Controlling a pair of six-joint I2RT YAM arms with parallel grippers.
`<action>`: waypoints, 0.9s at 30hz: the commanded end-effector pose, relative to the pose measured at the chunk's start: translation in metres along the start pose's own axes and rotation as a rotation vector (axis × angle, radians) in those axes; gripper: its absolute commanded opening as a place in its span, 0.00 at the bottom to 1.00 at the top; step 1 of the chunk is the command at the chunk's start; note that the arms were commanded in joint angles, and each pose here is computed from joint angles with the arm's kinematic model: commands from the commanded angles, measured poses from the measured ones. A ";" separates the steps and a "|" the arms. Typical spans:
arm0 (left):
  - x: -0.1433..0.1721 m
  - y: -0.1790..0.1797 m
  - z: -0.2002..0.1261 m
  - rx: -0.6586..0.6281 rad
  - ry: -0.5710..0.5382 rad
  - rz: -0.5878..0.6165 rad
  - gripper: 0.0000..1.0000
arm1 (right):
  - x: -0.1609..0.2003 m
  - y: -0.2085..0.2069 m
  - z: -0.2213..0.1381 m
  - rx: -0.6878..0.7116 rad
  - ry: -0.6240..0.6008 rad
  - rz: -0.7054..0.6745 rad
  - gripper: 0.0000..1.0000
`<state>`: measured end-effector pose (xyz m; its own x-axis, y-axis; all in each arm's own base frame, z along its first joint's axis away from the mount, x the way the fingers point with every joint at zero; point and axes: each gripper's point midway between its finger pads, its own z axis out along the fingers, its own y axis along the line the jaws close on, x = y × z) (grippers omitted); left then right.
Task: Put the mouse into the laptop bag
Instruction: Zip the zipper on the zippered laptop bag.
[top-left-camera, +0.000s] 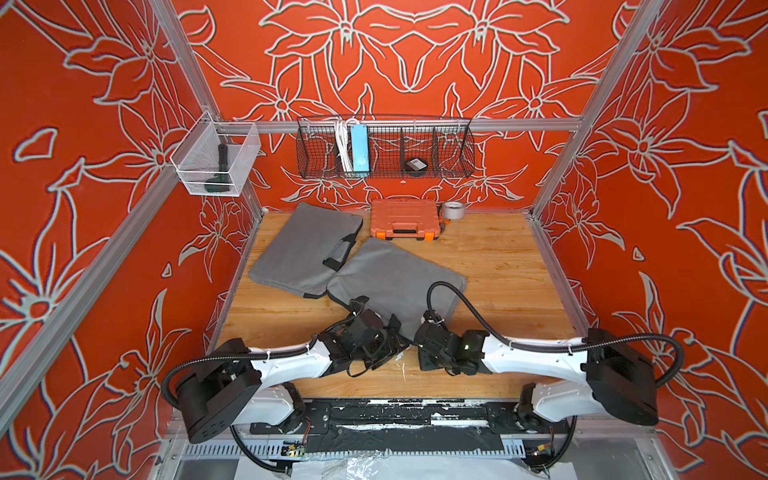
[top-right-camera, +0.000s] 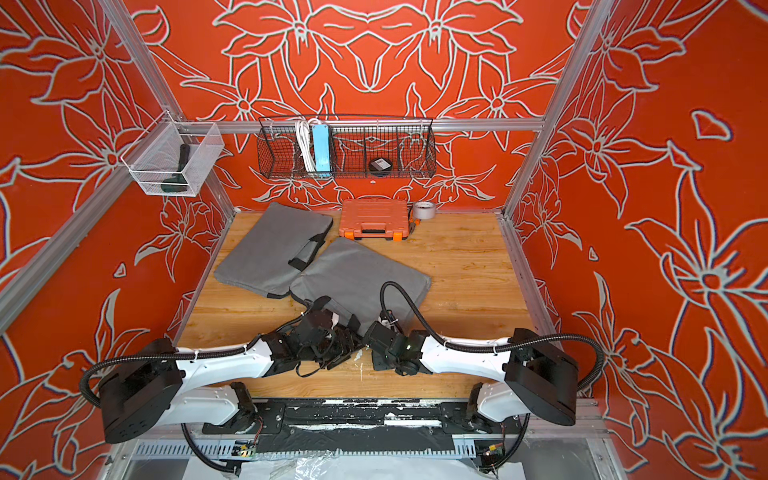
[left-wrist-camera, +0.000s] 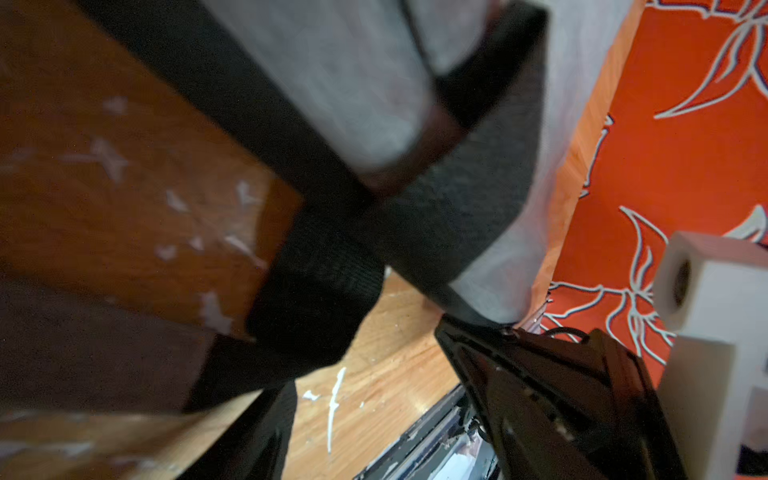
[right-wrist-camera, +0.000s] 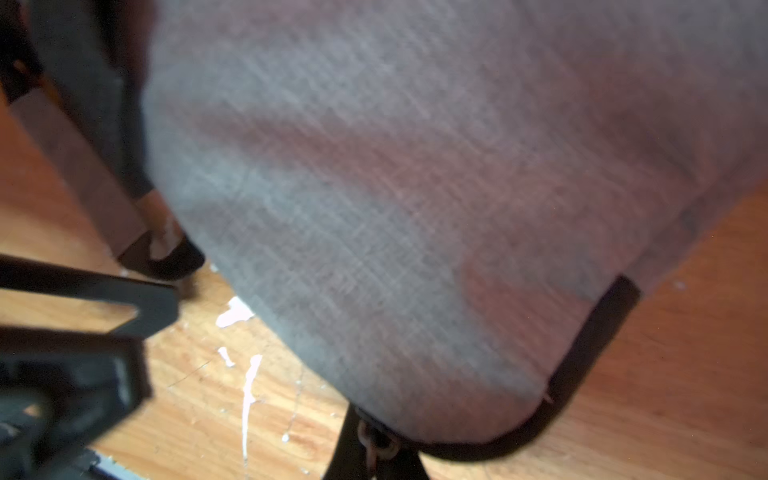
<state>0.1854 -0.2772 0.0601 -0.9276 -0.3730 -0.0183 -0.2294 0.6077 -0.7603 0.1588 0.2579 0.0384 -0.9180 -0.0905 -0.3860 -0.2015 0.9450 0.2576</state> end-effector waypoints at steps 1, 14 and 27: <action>-0.006 -0.017 0.001 0.087 -0.047 -0.034 0.74 | -0.012 0.030 -0.004 -0.110 -0.052 -0.042 0.00; -0.003 -0.012 0.009 0.088 -0.036 -0.053 0.42 | 0.005 0.059 -0.003 -0.250 -0.040 -0.138 0.00; -0.023 0.015 -0.009 0.031 -0.105 -0.070 0.00 | 0.028 -0.016 0.007 -0.040 -0.043 -0.054 0.00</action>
<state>0.1908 -0.2717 0.0607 -0.9014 -0.4330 0.0088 -0.2623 0.5297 -0.8066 0.1380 0.2735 0.0333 -0.8803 -0.1518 -0.4495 -0.3314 0.8748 0.3535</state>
